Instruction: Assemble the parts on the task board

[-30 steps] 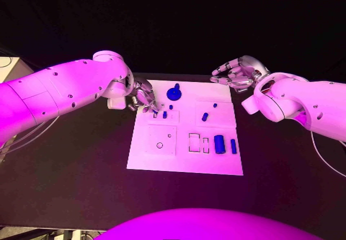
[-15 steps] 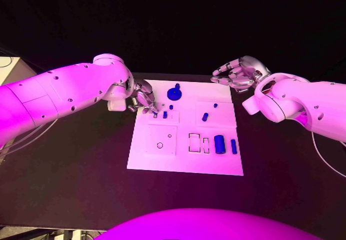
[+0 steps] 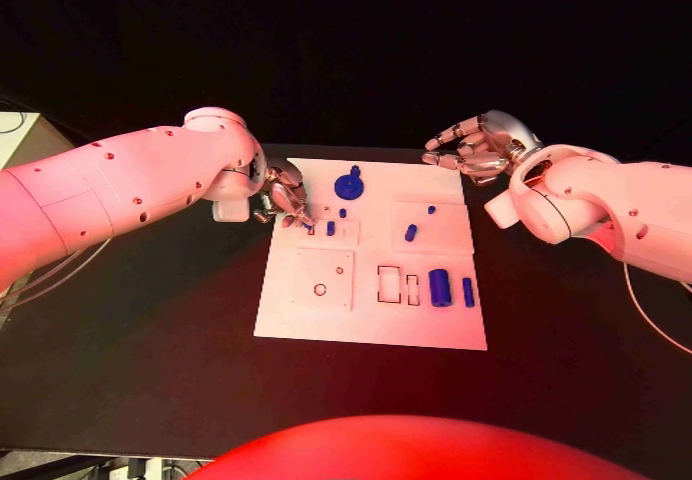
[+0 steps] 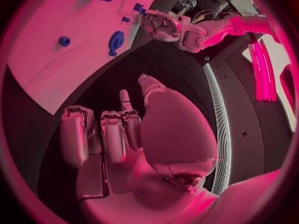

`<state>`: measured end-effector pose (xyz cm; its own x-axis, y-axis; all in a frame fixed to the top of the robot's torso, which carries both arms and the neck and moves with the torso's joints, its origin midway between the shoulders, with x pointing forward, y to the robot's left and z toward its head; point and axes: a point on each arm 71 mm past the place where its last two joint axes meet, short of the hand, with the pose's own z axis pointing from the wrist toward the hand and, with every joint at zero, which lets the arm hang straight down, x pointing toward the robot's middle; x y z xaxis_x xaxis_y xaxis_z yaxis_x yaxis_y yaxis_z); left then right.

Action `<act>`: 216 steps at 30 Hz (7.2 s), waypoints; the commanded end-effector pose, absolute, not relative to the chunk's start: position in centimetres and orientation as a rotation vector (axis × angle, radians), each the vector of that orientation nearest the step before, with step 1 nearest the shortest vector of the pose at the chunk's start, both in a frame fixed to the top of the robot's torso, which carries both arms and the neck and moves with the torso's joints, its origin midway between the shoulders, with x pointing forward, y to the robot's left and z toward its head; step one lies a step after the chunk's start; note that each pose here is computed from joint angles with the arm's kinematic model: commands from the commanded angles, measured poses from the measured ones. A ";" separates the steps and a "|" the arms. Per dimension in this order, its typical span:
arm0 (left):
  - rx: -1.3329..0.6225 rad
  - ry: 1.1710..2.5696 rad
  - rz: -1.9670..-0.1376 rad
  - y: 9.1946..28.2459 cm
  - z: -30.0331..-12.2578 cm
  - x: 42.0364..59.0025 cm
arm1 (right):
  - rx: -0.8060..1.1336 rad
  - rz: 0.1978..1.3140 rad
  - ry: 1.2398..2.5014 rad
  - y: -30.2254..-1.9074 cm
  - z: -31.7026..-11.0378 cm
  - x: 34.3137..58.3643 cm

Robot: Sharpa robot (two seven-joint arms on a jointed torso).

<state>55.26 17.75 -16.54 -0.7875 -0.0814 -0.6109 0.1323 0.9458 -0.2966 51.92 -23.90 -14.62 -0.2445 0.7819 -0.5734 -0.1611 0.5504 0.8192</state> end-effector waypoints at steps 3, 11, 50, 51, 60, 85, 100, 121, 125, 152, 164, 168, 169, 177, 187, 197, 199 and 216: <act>0.046 2.435 -0.429 17.5 -16.7 55.1 | 0.527 0.980 1.575 -23.8 -14.6 51.9; 0.051 2.438 -0.431 17.5 -16.8 55.0 | 0.527 0.980 1.576 -23.8 -14.6 51.9; 0.059 2.454 -0.429 18.0 -17.0 54.5 | 0.527 0.981 1.579 -23.8 -14.6 51.9; 0.059 2.454 -0.429 18.0 -17.0 54.5 | 0.527 0.981 1.579 -23.8 -14.6 51.9; 0.053 2.446 -0.425 17.9 -17.0 54.6 | 0.526 0.981 1.580 -23.7 -14.6 51.9; 0.075 2.485 -0.386 17.8 -17.3 54.6 | 0.527 0.982 1.582 -23.8 -14.6 51.9; 0.007 2.500 -0.388 17.8 -17.4 54.6 | 0.527 0.982 1.582 -23.8 -14.6 51.9; -0.047 2.585 -0.377 18.2 -17.8 54.9 | 0.526 0.982 1.583 -23.7 -14.6 51.9; -0.039 2.613 -0.369 18.2 -17.9 54.9 | 0.526 0.982 1.583 -23.7 -14.6 51.9; -0.116 2.547 -0.387 18.1 -17.6 55.5 | 0.525 0.983 1.583 -23.7 -14.6 51.9; -0.097 2.588 -0.370 18.0 -17.8 55.5 | 0.523 0.983 1.585 -23.7 -14.6 51.9; -0.090 2.596 -0.364 17.8 -17.9 55.6 | 0.522 0.983 1.585 -23.6 -14.6 51.8; -0.089 2.598 -0.362 17.8 -18.0 55.6 | 0.522 0.983 1.586 -23.6 -14.6 51.8; -0.082 2.605 -0.332 17.7 -18.5 55.7 | 0.520 0.984 1.586 -23.6 -14.6 51.8; -0.056 2.589 -0.304 17.4 -18.6 55.6 | 0.519 0.986 1.587 -23.6 -14.6 51.8; -0.016 2.535 -0.266 17.2 -18.6 55.2 | 0.519 0.986 1.587 -23.6 -14.6 51.8; -0.011 2.531 -0.262 17.2 -18.6 55.2 | 0.519 0.987 1.587 -23.6 -14.6 51.7; -0.010 2.463 -0.217 17.8 -18.5 55.5 | 0.521 0.986 1.582 -23.7 -14.6 51.8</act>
<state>55.42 16.88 -17.57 -0.8030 -0.0923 -0.5887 0.0608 0.9701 -0.2350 51.80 -23.85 -14.64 -0.2512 0.7790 -0.5745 -0.1639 0.5507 0.8185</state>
